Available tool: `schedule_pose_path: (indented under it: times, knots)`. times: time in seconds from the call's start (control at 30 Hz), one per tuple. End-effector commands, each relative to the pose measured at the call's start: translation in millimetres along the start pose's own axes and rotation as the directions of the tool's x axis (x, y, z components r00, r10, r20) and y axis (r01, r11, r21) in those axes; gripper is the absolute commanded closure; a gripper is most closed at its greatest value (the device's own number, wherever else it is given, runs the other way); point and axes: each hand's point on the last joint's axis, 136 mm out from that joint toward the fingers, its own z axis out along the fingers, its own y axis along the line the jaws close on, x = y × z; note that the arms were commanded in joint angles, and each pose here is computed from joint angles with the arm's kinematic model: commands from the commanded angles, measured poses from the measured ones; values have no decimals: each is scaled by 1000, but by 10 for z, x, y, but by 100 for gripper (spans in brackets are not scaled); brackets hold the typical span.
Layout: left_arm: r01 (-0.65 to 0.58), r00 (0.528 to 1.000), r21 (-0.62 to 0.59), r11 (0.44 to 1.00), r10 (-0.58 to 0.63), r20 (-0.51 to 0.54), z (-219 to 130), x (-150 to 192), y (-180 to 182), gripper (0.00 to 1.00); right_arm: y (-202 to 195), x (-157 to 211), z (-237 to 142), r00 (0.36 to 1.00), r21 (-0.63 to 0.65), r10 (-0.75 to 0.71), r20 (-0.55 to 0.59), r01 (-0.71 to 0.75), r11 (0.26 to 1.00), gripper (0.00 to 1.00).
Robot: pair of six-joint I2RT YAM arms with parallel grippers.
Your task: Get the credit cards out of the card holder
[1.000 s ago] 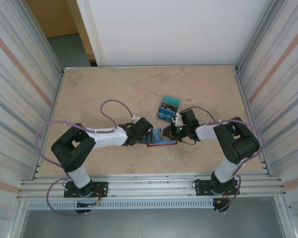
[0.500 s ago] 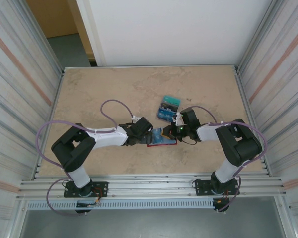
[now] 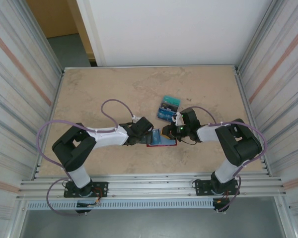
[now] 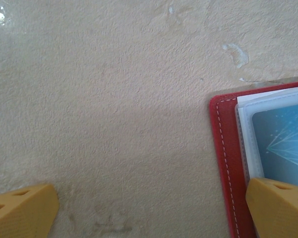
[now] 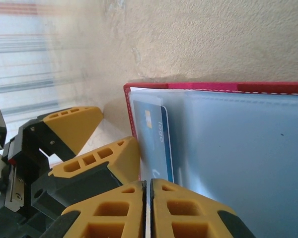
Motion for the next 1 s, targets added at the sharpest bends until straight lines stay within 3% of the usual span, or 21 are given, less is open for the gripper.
schedule_pose_path:
  times: [0.0,0.13,0.63,0.97]
  knots:
    - [-9,992,-23,1000,6,-125,231,337,103,1,-31,37,16,1000,-8,24,-19,-24,1000,86]
    - [-10,992,-22,1000,7,-127,240,341,97,1,-127,78,52,999,51,18,-27,-16,999,79]
    - [-8,991,-18,1000,6,-130,245,340,83,1,-210,108,182,999,105,1,-51,4,994,81]
    - [-8,992,-17,1000,6,-130,250,331,73,1,-217,115,186,999,91,5,-44,-1,996,94]
